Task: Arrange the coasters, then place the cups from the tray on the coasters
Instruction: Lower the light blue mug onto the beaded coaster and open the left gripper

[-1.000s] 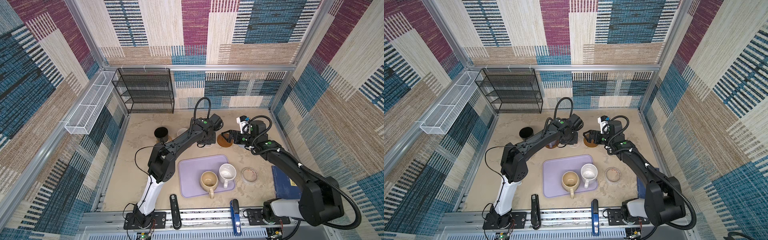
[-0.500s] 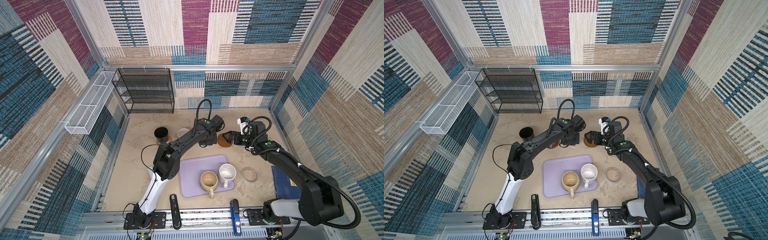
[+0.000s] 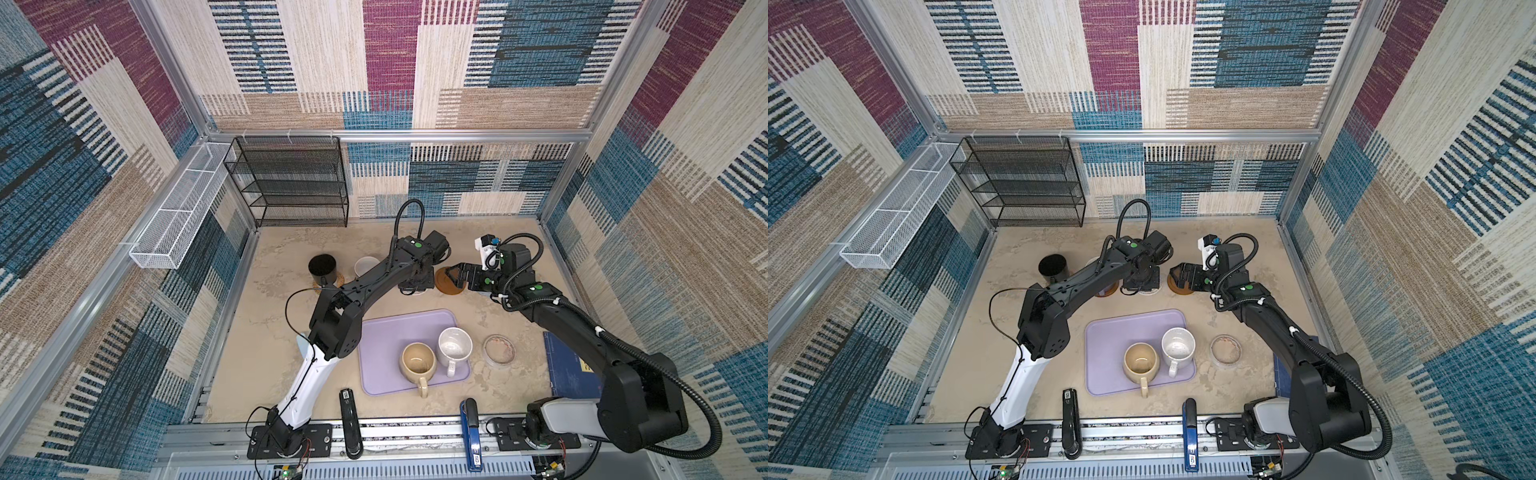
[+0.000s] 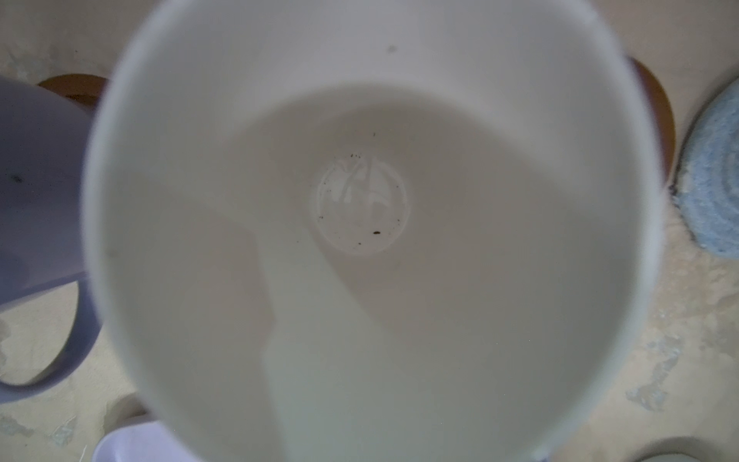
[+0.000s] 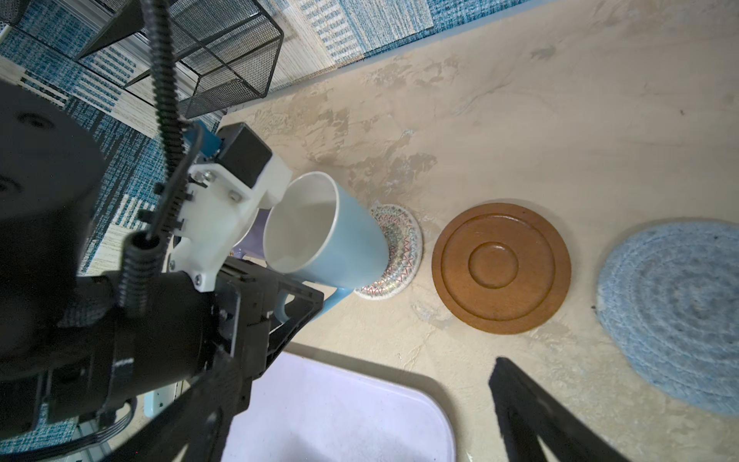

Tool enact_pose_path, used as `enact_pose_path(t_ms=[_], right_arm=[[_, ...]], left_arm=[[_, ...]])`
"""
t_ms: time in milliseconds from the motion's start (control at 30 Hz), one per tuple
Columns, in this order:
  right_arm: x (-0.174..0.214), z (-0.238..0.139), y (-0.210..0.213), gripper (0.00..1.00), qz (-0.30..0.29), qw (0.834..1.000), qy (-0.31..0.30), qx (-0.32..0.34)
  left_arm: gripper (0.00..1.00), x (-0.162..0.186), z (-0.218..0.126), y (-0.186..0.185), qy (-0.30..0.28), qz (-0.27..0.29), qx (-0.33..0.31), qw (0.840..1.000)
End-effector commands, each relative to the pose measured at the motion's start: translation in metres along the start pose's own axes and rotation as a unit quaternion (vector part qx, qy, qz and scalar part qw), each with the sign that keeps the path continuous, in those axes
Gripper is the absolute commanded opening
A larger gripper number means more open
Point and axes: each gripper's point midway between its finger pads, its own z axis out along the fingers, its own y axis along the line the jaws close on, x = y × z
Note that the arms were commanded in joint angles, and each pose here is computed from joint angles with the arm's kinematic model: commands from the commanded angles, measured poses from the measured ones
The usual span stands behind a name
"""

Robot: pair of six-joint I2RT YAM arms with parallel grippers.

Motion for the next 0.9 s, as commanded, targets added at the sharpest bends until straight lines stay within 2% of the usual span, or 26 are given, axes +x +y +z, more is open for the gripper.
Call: enact_pose_path(t_ms=[0,367,500,700,867], right_arm=[[-0.006,-0.003,0.000,1.00,-0.012,1.000,-0.015,0.005],[-0.006,-0.005,-0.001,1.00,-0.014,1.000,-0.018,0.010],[-0.004,-0.004,-0.001,0.99,-0.013,1.000,-0.015,0.010],[-0.005,-0.007,-0.003,1.00,-0.017,1.000,-0.021,0.016],[-0.005,-0.007,-0.002,1.00,-0.016,1.000,-0.019,0.013]], left_arm=[[0.00,-0.011,-0.003,0.003,-0.023,-0.003,-0.011,1.000],[0.01,-0.003,0.008,0.005,-0.009,-0.009,-0.021,1.000],[0.15,-0.001,0.009,0.001,-0.003,-0.007,-0.013,1.000],[0.16,0.002,0.014,0.003,0.003,-0.007,-0.019,1.000],[0.31,0.003,0.007,0.001,0.004,-0.009,-0.007,1.000]])
